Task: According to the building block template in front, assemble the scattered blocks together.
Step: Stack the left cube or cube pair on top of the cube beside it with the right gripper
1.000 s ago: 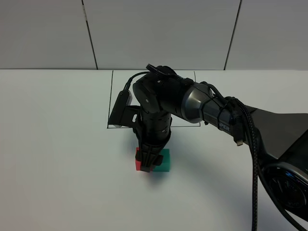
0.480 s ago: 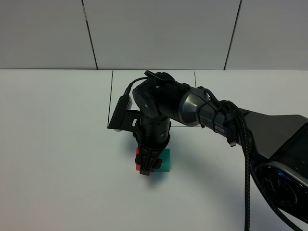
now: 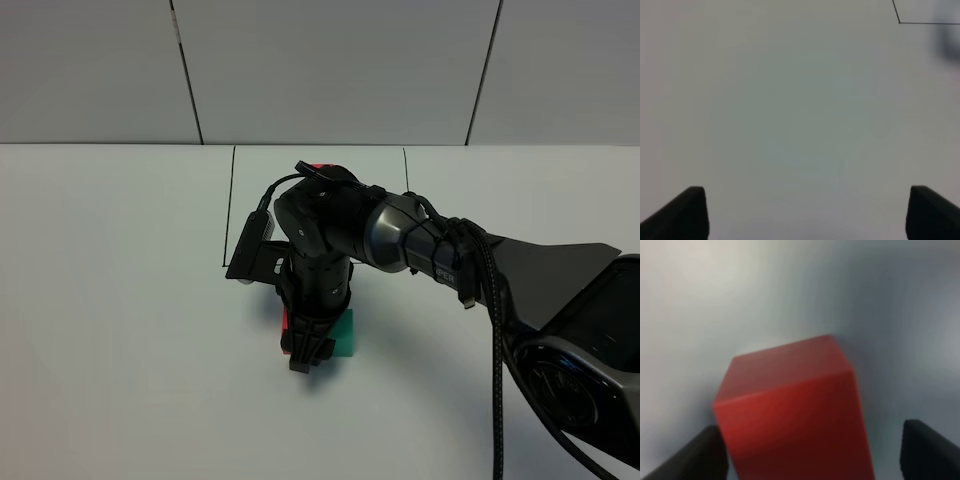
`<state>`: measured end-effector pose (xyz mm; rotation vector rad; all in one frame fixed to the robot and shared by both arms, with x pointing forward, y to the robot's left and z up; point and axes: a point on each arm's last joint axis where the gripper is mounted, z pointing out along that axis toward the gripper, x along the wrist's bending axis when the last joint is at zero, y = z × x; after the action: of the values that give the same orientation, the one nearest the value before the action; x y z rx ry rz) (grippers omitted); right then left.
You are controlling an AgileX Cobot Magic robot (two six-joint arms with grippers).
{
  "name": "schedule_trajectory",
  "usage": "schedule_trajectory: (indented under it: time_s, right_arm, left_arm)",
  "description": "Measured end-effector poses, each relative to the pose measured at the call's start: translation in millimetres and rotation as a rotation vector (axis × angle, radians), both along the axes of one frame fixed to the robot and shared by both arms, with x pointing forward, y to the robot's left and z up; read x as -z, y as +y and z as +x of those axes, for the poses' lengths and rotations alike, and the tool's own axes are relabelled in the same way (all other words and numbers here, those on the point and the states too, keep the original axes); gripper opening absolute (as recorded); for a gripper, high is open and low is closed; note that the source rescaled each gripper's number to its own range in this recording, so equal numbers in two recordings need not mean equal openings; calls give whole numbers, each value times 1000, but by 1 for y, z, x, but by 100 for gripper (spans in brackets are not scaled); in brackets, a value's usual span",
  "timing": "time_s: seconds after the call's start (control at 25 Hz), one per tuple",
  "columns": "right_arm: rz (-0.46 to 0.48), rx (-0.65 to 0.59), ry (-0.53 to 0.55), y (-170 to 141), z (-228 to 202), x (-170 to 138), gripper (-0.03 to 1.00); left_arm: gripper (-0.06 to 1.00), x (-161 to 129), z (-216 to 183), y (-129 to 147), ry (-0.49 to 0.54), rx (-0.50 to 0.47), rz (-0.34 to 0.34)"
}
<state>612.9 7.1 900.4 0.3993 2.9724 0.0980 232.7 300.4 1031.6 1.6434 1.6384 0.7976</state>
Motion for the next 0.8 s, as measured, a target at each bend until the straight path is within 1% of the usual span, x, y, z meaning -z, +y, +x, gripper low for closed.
schedule_trajectory:
  time_s: [0.36, 0.8]
  right_arm:
    - [6, 26, 17, -6, 5, 5, 87]
    - [13, 28, 42, -7, 5, 11, 84]
  left_arm:
    - [79, 0, 0, 0, 0, 0, 0]
    - [79, 0, 0, 0, 0, 0, 0]
